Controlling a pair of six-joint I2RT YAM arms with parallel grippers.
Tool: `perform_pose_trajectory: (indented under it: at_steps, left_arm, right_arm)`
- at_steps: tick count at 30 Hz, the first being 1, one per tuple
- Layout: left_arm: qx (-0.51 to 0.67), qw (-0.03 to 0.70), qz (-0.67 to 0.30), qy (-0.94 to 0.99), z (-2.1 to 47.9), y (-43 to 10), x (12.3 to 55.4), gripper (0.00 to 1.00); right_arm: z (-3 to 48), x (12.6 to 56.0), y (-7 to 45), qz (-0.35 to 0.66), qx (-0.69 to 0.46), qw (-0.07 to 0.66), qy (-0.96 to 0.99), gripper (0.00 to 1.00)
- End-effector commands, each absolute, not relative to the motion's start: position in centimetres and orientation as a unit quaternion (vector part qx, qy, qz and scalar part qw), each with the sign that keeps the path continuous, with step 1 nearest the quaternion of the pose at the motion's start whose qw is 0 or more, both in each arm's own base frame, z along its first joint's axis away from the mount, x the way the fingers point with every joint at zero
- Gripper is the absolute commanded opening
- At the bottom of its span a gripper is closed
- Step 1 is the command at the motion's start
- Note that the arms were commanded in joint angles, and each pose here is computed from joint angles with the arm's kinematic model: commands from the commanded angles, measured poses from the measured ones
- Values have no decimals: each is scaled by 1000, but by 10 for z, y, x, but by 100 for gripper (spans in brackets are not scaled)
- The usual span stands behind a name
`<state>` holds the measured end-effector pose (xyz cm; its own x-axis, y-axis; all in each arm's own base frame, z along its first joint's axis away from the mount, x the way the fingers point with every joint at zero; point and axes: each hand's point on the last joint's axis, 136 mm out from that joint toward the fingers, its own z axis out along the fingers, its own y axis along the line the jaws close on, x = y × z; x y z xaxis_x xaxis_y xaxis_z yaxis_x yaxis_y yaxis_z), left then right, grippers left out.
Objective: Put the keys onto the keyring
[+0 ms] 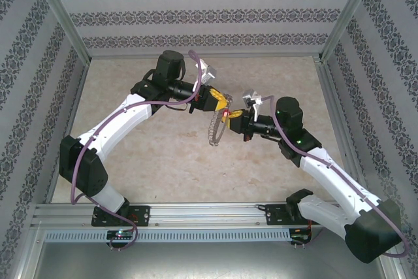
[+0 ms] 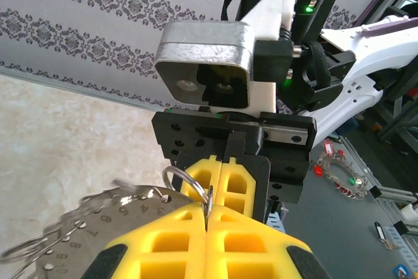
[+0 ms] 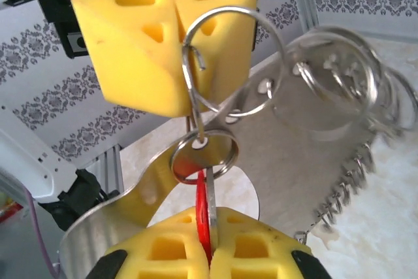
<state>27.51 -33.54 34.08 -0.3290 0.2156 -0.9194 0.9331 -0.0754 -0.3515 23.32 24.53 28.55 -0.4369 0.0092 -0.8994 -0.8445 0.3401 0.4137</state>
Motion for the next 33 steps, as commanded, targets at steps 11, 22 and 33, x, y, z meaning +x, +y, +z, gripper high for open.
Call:
perform_pose_trajectory:
  at_steps: [11, 22, 33]
  left_arm:
    - [496, 361, -556, 561, 371, -332, 268, 0]
    - [497, 360, -555, 562, 367, -331, 267, 0]
    - [497, 356, -561, 558, 366, -332, 266, 0]
  right_arm:
    - [287, 232, 276, 484, -336, 412, 695, 0]
    - [285, 241, 258, 448, -306, 425, 725, 27]
    - [324, 218, 222, 462, -272, 481, 694, 39]
